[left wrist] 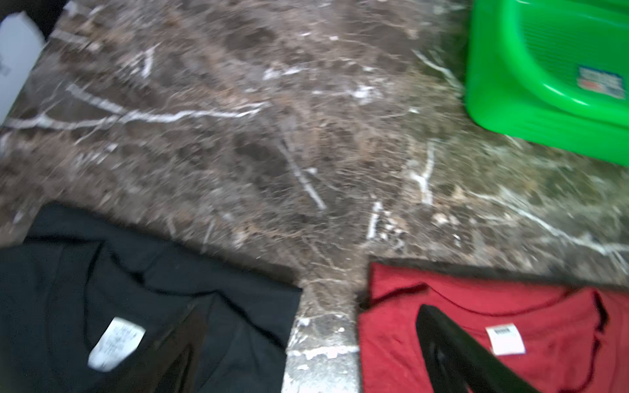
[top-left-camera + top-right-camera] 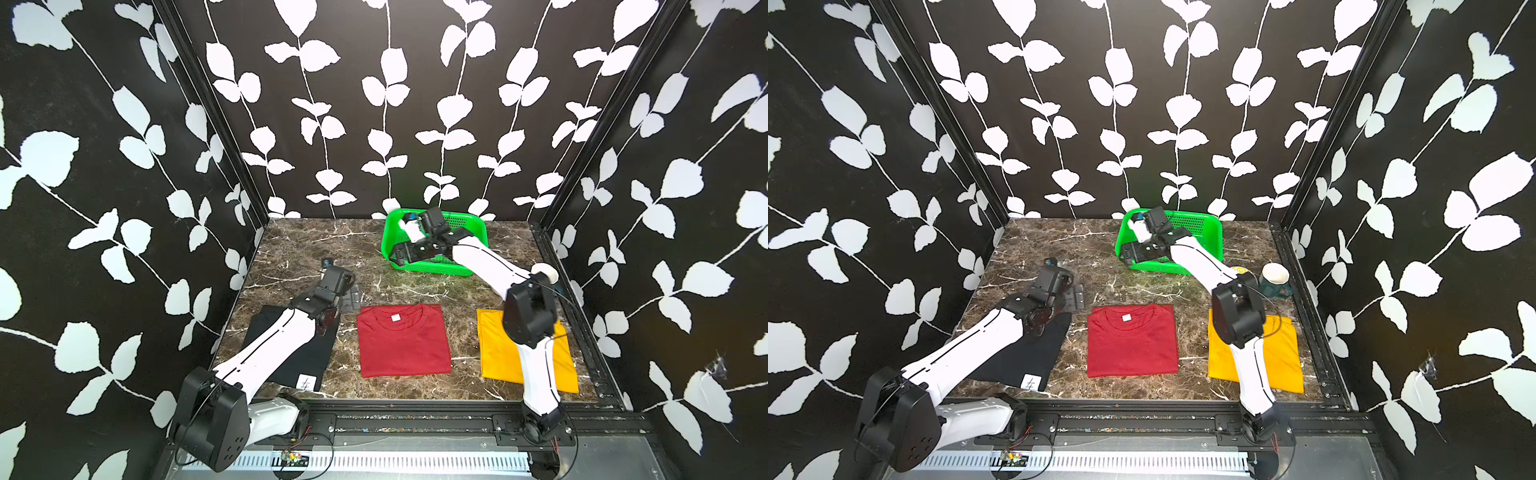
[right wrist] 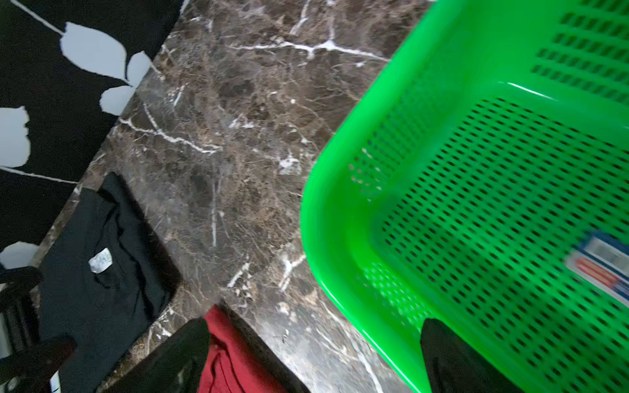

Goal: Put the folded t-shirts into the basket
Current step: Adjust the bin at the center of the board.

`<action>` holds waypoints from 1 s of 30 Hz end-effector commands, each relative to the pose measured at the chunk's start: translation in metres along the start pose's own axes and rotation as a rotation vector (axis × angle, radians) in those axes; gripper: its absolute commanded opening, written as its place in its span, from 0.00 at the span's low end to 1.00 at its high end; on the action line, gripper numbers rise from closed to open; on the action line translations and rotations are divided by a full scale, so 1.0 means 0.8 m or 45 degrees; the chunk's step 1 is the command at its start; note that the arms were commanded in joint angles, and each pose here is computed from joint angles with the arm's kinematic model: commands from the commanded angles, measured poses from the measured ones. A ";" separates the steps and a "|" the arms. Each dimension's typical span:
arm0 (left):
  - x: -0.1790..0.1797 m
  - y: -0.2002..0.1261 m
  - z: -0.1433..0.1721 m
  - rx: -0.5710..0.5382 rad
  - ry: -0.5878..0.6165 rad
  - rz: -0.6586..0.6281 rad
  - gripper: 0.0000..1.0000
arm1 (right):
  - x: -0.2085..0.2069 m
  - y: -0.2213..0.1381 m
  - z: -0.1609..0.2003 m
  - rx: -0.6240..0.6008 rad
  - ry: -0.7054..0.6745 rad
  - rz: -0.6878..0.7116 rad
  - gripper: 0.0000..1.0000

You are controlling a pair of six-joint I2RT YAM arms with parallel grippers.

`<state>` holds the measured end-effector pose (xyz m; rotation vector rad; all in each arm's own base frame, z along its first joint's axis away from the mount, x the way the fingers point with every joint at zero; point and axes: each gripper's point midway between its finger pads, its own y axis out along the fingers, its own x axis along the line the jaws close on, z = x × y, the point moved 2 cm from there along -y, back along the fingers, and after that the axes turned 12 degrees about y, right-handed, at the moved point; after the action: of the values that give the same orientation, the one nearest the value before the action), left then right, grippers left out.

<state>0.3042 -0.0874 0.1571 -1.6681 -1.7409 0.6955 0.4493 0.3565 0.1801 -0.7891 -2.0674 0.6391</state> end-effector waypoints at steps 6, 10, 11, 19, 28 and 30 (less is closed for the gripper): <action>0.042 -0.010 0.014 -0.020 -0.239 -0.053 0.98 | 0.062 0.056 0.005 0.105 0.014 -0.291 0.98; 0.047 -0.009 0.017 -0.013 -0.234 -0.061 0.98 | 0.062 0.072 0.020 0.168 0.026 -0.317 0.98; 0.046 -0.008 0.018 -0.012 -0.231 -0.055 0.98 | 0.061 0.073 0.024 0.185 0.026 -0.322 0.98; 0.038 -0.003 0.016 -0.014 -0.195 -0.004 0.98 | 0.080 0.024 0.014 0.066 -0.091 -0.303 0.98; 0.018 0.003 0.011 -0.004 -0.118 0.108 0.99 | 0.012 0.029 -0.030 -0.154 -0.035 0.156 0.99; 0.024 0.005 0.014 -0.010 -0.141 0.073 0.99 | 0.010 0.045 -0.032 -0.145 0.000 0.136 0.99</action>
<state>0.2988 -0.0730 0.1497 -1.7350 -1.7546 0.8317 0.4613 0.3903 0.1992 -0.8886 -2.1434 0.5747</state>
